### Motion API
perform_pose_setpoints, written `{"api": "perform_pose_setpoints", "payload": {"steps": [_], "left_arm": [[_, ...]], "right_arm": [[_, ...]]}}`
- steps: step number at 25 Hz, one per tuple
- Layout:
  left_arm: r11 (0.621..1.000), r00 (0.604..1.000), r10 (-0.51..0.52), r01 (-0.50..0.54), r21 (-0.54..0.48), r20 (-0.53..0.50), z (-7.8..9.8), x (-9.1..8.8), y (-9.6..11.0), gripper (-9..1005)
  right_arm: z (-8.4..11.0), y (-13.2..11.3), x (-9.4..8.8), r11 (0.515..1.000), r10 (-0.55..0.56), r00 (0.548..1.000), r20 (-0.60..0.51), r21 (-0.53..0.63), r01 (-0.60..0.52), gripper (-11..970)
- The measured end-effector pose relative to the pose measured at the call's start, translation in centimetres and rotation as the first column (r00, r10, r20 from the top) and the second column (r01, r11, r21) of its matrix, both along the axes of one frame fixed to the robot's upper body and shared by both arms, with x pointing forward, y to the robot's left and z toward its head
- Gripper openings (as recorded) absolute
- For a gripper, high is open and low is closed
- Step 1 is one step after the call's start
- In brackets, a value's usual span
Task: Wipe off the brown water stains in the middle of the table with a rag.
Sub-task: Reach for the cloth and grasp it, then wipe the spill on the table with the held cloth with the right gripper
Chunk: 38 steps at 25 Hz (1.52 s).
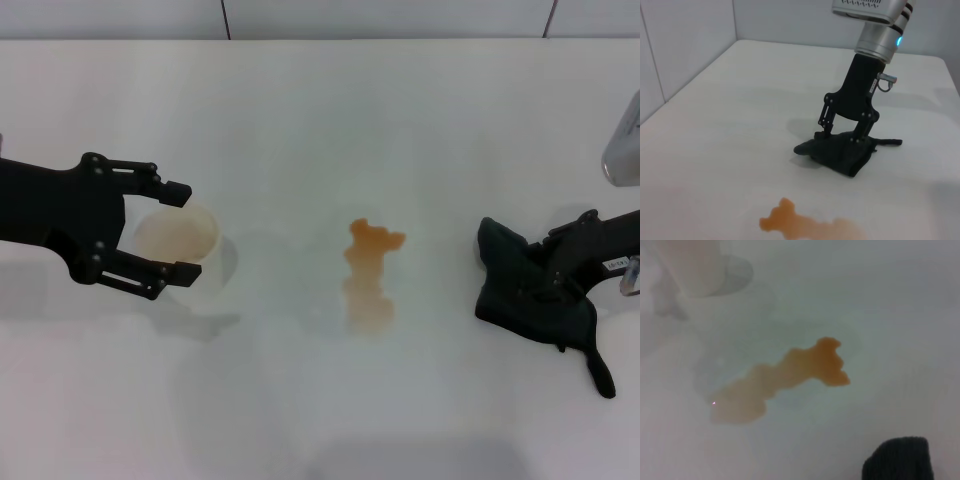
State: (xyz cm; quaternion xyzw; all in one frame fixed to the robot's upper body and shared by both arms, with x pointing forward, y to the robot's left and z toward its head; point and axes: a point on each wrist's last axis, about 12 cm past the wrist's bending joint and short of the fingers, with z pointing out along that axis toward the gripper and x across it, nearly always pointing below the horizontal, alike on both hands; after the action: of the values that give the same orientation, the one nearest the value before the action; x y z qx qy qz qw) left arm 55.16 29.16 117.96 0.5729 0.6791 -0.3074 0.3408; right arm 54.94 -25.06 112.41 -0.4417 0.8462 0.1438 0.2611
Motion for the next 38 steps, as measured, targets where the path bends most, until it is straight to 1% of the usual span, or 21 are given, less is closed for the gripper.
{"api": "perform_pose_setpoints", "payload": {"steps": [1, 12, 17, 23, 27, 30, 38], "left_arm": [[1.000, 1.000, 0.000, 0.000, 0.000, 0.000, 0.0, 0.0, 0.0, 891], [1.000, 1.000, 0.002, -0.002, 0.002, 0.004, 0.0, 0.0, 0.1, 890], [1.000, 1.000, 0.003, -0.003, 0.003, 0.006, 0.1, 0.1, 0.1, 890], [1.000, 1.000, 0.005, -0.005, 0.003, 0.006, 0.0, 0.1, 0.1, 890], [1.000, 1.000, 0.006, -0.006, 0.002, 0.007, 0.0, 0.1, 0.1, 890], [1.000, 1.000, 0.006, -0.006, 0.004, 0.011, 0.0, 0.1, 0.1, 890], [1.000, 1.000, -0.010, 0.010, 0.005, 0.027, -0.1, 0.1, 0.0, 889]], "right_arm": [[0.0, 0.0, 0.0, 1.000, -0.001, 1.000, 0.002, -0.001, 0.001, 521], [0.0, 0.0, 0.1, 1.000, -0.008, 1.000, 0.008, -0.007, 0.008, 453], [-0.2, -0.1, 0.2, 1.000, -0.021, 1.000, 0.003, -0.008, 0.021, 224], [-0.3, -0.2, 0.2, 0.999, -0.033, 0.999, 0.002, -0.011, 0.033, 116], [-0.4, 0.1, 0.1, 0.999, -0.037, 0.999, -0.008, -0.013, 0.036, 103], [-0.4, 0.8, 0.0, 1.000, -0.019, 1.000, -0.013, -0.009, 0.019, 87], [0.0, 4.3, -0.5, 0.996, 0.077, 0.997, -0.029, 0.054, -0.075, 82]]}}
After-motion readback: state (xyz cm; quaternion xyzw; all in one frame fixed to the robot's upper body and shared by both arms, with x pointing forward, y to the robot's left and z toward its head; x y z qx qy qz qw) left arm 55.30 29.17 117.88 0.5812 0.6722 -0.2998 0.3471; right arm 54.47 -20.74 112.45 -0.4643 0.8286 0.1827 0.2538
